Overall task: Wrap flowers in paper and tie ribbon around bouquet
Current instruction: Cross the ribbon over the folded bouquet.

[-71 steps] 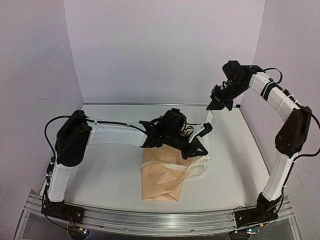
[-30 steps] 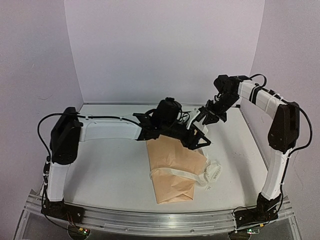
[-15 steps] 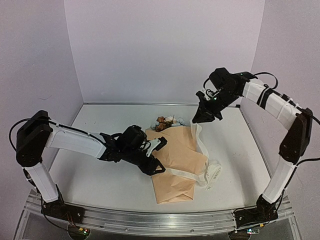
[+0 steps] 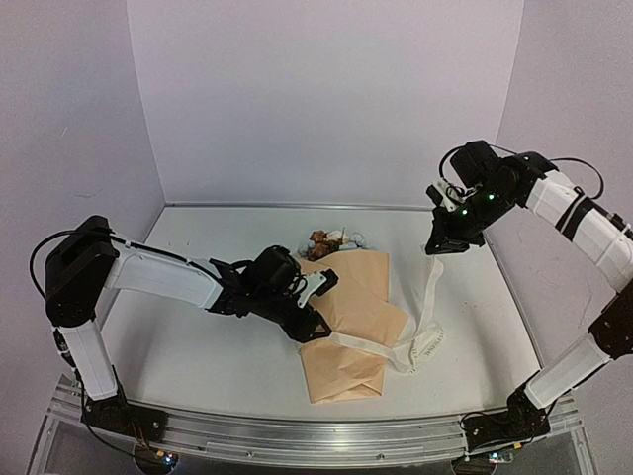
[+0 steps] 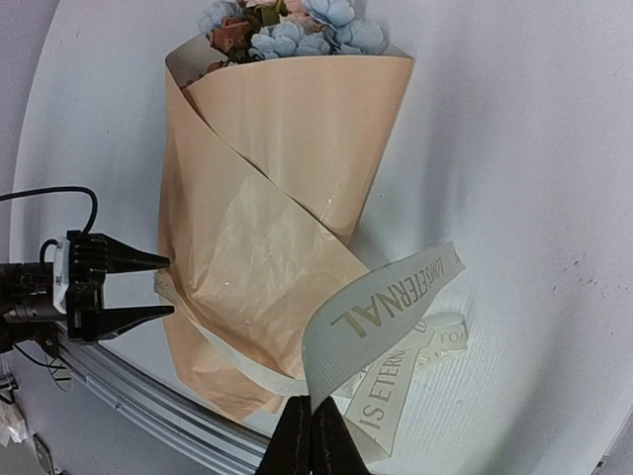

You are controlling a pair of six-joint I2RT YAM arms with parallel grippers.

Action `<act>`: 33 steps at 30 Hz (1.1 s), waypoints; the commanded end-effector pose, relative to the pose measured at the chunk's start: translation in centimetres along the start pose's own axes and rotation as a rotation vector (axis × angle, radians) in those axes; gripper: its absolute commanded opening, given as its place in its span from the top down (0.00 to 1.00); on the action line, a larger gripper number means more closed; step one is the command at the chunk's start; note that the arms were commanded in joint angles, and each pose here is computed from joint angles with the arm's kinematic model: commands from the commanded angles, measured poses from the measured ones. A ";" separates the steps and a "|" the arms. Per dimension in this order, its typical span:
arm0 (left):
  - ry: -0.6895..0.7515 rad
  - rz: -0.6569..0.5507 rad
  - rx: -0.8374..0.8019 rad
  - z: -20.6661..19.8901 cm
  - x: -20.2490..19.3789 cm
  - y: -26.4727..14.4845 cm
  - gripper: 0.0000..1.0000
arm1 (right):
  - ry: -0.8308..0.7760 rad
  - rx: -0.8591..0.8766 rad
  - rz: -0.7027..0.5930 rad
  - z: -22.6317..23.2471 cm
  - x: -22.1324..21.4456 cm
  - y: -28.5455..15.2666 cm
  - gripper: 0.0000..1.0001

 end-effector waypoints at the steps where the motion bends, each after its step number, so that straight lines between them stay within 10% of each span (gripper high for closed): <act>1: 0.003 -0.038 0.044 -0.1 0.0 -1.6 0.49 | -0.031 -0.036 -0.030 -0.7 -1.1 -1.7 1.00; 11: -0.035 -0.013 0.053 0.1 -1.5 -0.9 0.60 | -0.039 0.010 -0.015 -0.6 -2.4 -1.8 1.00; 19: -0.023 -0.047 0.137 1.1 -0.5 -0.5 0.98 | -0.055 0.137 0.002 1.1 -2.2 -2.5 1.00; 33: 0.025 -0.139 0.352 4.8 2.8 -1.8 1.00 | -0.081 0.087 0.037 0.1 -1.8 -0.5 1.00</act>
Point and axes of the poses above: each gripper's point midway between its finger pads, its own y axis out along the fingers, its own z axis along the line the jaws close on, x = y × z, the point moved 6 cm from there along -y, back along the fingers, and after that the axes turned 4 degrees about y, right-handed, at the moved point
